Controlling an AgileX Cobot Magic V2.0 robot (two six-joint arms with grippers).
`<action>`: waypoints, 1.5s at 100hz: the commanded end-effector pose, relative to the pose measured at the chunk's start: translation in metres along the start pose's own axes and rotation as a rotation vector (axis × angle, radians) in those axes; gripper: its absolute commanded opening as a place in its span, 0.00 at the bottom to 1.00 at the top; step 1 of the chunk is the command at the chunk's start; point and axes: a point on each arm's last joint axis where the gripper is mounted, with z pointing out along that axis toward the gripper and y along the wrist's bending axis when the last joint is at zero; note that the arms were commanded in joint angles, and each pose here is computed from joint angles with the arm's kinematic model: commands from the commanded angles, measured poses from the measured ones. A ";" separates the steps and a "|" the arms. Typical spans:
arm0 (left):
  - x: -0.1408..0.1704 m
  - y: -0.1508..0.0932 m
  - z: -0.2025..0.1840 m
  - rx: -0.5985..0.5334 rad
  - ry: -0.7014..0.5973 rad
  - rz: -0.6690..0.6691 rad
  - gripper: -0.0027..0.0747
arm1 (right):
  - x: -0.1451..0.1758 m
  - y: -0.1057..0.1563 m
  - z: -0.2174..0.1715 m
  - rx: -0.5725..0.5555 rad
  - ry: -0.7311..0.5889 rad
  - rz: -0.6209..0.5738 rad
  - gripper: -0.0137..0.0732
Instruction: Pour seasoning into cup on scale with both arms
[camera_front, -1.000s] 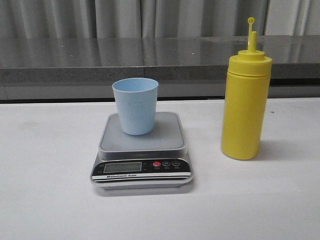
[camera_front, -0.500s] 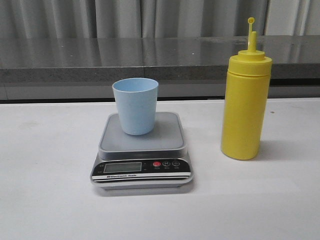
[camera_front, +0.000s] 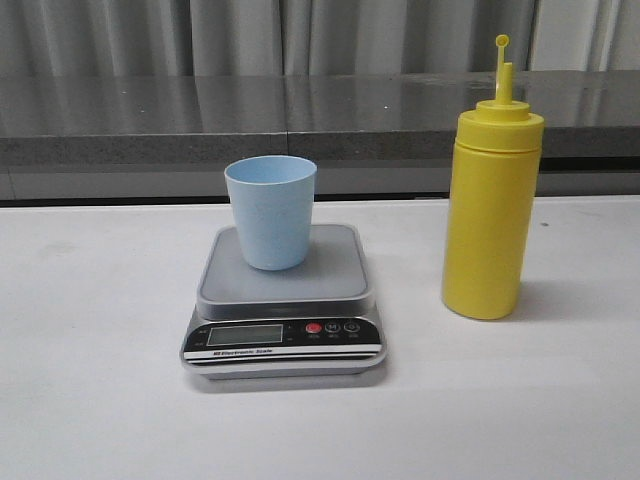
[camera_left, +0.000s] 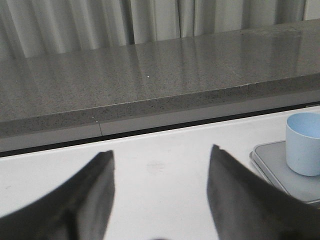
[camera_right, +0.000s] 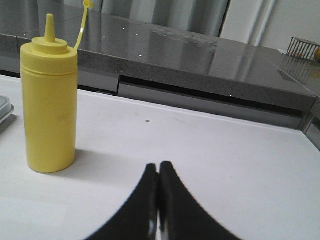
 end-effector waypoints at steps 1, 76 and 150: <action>-0.015 0.000 -0.001 -0.003 -0.100 -0.004 0.32 | -0.008 -0.001 -0.002 0.010 -0.095 -0.009 0.08; -0.015 0.000 -0.001 -0.003 -0.100 -0.004 0.01 | -0.079 -0.010 -0.005 0.010 -0.180 0.091 0.08; -0.015 0.000 -0.001 -0.003 -0.100 -0.004 0.01 | -0.132 -0.001 0.102 -0.096 -0.013 0.091 0.08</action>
